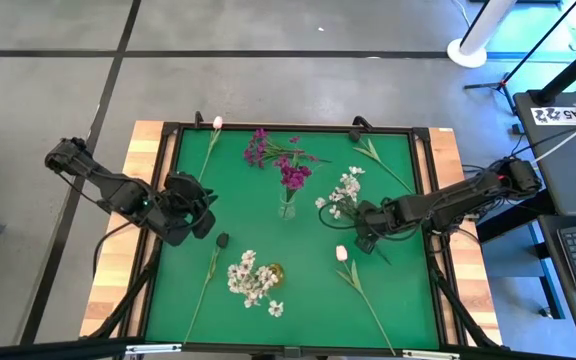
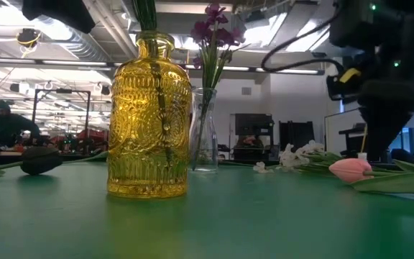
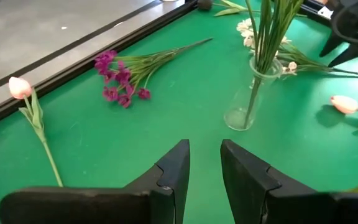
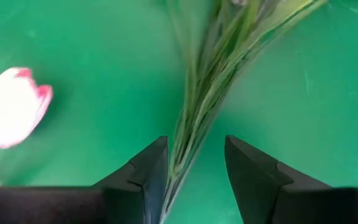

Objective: Sort flowers into vase by color
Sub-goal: Put the white flowers into the yellow vase

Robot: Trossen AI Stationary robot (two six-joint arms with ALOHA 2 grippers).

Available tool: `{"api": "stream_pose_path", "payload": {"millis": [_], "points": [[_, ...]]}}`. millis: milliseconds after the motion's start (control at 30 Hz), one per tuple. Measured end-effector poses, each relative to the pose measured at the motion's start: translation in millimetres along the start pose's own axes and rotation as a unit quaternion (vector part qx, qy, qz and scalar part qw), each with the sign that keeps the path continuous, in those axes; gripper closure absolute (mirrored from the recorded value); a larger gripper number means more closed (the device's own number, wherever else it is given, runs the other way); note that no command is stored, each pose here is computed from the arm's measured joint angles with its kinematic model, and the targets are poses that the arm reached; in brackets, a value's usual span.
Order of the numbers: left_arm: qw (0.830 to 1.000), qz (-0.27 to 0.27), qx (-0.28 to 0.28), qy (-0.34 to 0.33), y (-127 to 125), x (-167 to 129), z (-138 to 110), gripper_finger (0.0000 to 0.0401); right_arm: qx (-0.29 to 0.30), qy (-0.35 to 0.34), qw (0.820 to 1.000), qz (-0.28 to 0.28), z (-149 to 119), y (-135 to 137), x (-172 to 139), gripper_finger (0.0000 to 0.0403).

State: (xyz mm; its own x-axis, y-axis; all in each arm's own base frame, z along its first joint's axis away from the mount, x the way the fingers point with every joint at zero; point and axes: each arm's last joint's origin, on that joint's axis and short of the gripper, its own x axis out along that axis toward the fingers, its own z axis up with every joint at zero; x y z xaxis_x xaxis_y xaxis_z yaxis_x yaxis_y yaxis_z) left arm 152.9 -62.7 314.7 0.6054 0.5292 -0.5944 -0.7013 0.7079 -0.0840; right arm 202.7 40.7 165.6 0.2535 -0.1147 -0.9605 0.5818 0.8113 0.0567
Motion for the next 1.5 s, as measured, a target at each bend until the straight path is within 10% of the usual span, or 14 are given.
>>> {"api": "stream_pose_path", "payload": {"millis": [567,833,1500], "points": [[0.999,0.029,0.03,0.014,-19,15,-11,0.0314,0.028,-0.046,0.998,0.039,-10,-5,29,0.025],[0.999,0.032,0.033,0.016,-19,15,-11,0.0314,0.027,-0.033,0.997,0.057,-12,-5,26,0.0362],[0.999,0.032,0.025,0.024,-18,15,-12,0.0314,0.038,-0.172,0.954,0.244,-19,-19,-58,0.0397]]}}
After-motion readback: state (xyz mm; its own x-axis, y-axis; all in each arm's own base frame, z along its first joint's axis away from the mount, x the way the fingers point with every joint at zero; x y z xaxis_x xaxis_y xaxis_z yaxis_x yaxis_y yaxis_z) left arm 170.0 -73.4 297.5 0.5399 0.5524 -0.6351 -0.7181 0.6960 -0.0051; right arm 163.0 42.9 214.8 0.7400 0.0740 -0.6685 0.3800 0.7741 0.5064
